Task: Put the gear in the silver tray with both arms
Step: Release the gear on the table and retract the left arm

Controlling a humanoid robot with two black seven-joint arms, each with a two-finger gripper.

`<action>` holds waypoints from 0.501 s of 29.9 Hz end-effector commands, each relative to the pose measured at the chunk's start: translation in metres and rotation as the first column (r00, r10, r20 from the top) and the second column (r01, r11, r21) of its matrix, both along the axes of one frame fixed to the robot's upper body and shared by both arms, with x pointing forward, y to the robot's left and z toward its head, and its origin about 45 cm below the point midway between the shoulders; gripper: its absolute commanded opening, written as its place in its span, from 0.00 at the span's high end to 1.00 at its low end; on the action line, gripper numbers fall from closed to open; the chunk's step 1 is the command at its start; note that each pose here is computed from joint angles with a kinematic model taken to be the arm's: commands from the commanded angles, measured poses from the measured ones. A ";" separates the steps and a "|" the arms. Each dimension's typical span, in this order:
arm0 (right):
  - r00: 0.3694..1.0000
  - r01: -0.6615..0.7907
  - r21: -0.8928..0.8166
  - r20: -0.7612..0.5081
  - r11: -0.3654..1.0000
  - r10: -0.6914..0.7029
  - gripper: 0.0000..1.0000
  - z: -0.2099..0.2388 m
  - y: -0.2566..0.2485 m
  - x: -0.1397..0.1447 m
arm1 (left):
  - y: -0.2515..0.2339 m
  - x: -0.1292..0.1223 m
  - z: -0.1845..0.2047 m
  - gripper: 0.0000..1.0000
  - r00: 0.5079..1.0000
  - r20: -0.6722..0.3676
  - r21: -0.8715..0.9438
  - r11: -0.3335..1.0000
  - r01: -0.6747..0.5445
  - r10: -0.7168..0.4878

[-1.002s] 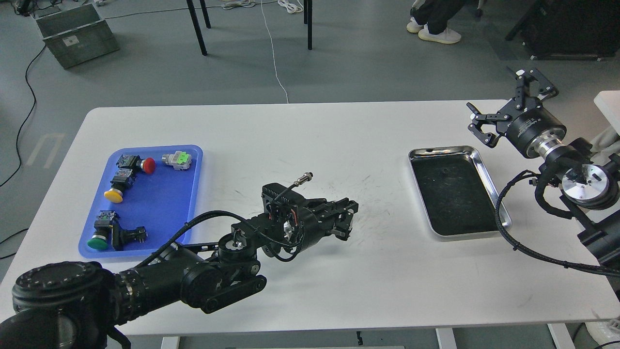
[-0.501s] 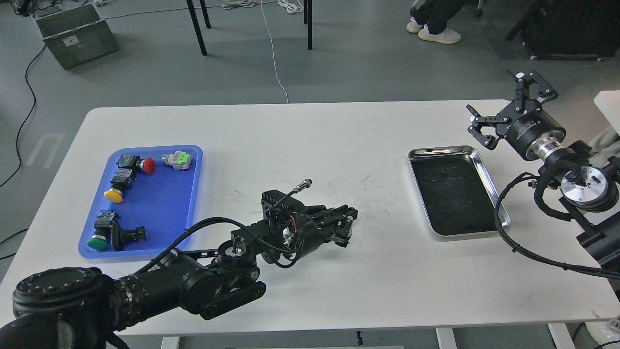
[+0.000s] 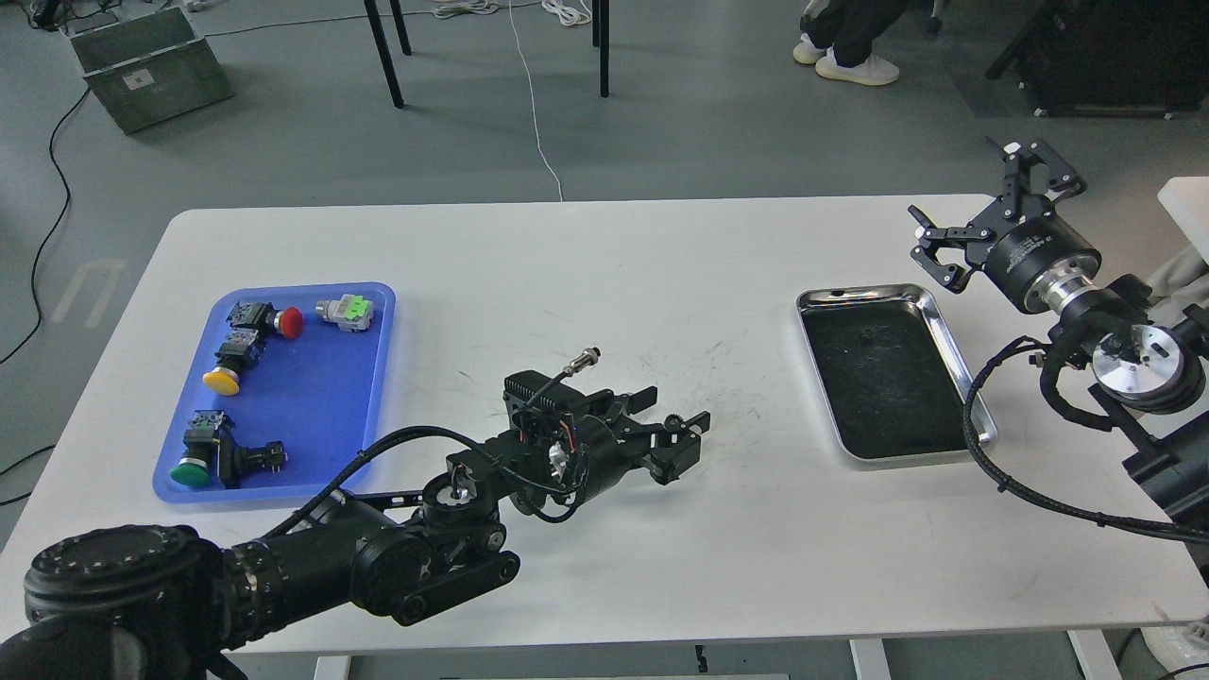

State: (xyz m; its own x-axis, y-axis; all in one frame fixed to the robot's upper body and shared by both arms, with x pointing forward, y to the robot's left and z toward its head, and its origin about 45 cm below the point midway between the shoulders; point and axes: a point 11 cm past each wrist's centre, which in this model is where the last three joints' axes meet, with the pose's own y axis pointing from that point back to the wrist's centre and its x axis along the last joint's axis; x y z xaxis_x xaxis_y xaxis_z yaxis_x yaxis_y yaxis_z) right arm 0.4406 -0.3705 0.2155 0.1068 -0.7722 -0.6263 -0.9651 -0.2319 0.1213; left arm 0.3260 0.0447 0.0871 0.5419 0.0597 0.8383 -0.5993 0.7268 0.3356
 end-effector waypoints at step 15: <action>0.993 -0.108 -0.055 0.048 0.993 0.110 0.05 0.036 0.047 0.012 | 0.043 0.098 0.117 0.02 0.909 -0.173 -0.474 0.777 -0.415 0.380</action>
State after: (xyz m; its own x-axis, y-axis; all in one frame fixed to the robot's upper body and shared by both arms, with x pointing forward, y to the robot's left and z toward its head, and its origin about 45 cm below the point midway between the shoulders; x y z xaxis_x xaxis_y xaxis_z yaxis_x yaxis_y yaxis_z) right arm 0.4480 -0.3390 0.2376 0.1859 -0.7711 -0.6090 -0.9487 -0.3022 0.0930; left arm 0.4047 0.0588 0.1825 0.4782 0.5495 0.6851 -0.8056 0.5851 0.0931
